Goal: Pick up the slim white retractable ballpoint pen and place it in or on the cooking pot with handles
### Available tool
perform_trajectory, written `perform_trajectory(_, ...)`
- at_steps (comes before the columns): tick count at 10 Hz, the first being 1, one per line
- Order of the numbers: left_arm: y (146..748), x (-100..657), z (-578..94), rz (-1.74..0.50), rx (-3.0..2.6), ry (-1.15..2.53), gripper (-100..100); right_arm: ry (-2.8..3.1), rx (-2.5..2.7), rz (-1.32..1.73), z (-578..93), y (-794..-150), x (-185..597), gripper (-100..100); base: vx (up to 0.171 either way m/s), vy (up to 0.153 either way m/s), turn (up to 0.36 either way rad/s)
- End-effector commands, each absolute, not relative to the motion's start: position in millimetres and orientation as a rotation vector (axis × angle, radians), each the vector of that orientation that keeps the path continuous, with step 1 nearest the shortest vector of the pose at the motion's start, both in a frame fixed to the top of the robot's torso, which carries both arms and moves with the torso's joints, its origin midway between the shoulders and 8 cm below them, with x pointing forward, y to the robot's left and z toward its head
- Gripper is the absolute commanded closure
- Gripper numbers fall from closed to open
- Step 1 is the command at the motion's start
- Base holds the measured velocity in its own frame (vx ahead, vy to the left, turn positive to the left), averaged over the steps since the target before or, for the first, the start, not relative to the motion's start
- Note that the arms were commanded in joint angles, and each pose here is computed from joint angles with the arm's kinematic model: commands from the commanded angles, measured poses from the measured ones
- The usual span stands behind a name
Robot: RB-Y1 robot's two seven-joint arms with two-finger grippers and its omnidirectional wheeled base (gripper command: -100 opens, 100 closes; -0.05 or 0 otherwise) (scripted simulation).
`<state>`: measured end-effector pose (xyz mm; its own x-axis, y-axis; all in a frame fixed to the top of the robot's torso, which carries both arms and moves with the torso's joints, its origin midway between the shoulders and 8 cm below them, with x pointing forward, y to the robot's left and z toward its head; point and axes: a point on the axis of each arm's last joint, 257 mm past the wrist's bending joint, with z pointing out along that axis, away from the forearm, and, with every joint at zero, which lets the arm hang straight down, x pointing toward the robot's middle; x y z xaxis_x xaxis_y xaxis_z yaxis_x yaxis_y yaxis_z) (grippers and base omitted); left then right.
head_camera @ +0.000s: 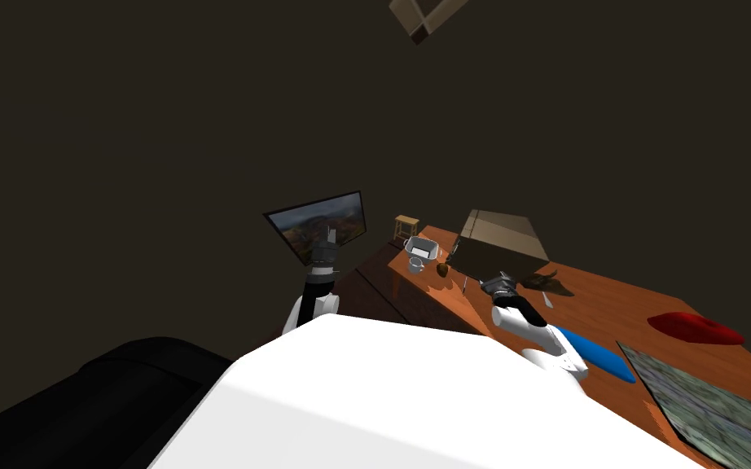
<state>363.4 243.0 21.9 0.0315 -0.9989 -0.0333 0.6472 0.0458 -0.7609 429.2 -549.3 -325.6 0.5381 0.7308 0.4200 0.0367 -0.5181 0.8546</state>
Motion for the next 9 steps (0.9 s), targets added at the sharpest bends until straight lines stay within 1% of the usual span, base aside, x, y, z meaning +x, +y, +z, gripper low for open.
perform_trajectory(1, 243, 363, 22, -1.420, -0.658, 0.686, 0, 0.545, 2.012, 1.005, -340, -568, 422, -100, 0.034, 0.041, -0.006)
perform_trajectory(5, 243, 363, 22, -1.420, -0.658, 0.686, 0, 0.368, 2.210, 0.921, -388, -598, 393, -100, 0.035, 0.039, 0.002)
perform_trajectory(9, 243, 363, 22, -1.420, -0.658, 0.686, 0, 0.177, 2.367, 0.850, -418, -618, 368, -100, 0.039, 0.032, 0.014)
